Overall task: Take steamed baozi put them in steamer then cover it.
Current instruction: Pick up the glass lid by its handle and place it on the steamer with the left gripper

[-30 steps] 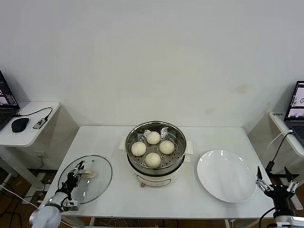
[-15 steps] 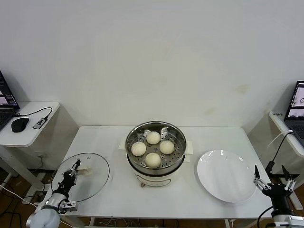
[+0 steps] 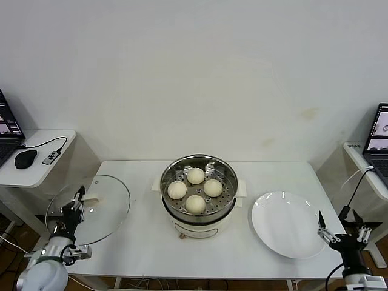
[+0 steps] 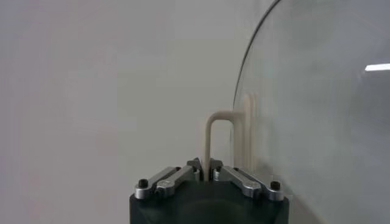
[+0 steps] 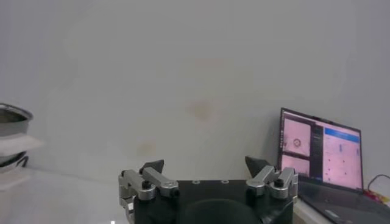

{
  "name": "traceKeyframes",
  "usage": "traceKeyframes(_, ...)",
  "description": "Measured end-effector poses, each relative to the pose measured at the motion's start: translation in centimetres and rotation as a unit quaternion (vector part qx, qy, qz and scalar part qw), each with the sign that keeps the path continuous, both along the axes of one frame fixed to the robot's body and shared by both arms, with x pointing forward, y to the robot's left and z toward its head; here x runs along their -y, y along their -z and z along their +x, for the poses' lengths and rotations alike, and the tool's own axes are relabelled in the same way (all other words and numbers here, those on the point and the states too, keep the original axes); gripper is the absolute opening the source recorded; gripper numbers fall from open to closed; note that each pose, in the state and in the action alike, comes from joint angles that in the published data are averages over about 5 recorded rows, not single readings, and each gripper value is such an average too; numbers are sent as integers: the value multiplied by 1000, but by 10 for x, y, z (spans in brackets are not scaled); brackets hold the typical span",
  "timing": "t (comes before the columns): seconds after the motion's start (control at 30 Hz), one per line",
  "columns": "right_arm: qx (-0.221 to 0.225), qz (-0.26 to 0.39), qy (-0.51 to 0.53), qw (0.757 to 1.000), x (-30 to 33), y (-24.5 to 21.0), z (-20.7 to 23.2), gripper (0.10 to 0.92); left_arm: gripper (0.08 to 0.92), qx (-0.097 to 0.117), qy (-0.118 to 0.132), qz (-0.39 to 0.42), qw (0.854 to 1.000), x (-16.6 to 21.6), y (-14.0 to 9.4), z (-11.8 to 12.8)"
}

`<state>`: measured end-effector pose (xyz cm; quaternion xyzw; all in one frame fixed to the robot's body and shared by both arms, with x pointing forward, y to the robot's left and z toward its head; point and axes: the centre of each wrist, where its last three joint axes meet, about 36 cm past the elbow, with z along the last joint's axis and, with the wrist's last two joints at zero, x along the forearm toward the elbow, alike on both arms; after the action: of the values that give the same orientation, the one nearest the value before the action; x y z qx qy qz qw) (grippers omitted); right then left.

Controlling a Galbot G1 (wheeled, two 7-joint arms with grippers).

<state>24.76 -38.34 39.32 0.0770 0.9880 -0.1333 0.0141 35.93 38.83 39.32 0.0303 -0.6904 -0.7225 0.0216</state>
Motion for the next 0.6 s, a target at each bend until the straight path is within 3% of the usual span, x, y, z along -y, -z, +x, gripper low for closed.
traceKeyframes(0.17, -4, 0, -6, 1000, -6, 6, 2, 823, 148, 10, 9, -9, 1000, 21, -36, 4)
traceKeyframes(0.33, -9, -2, -10, 1000, -14, 13, 5, 823, 148, 14, 33, -27, 999, 50, -66, 9)
traceKeyframes(0.6, -18, -5, -11, 1000, -26, 23, 9, 823, 148, -1, 72, -53, 996, 110, -84, 24)
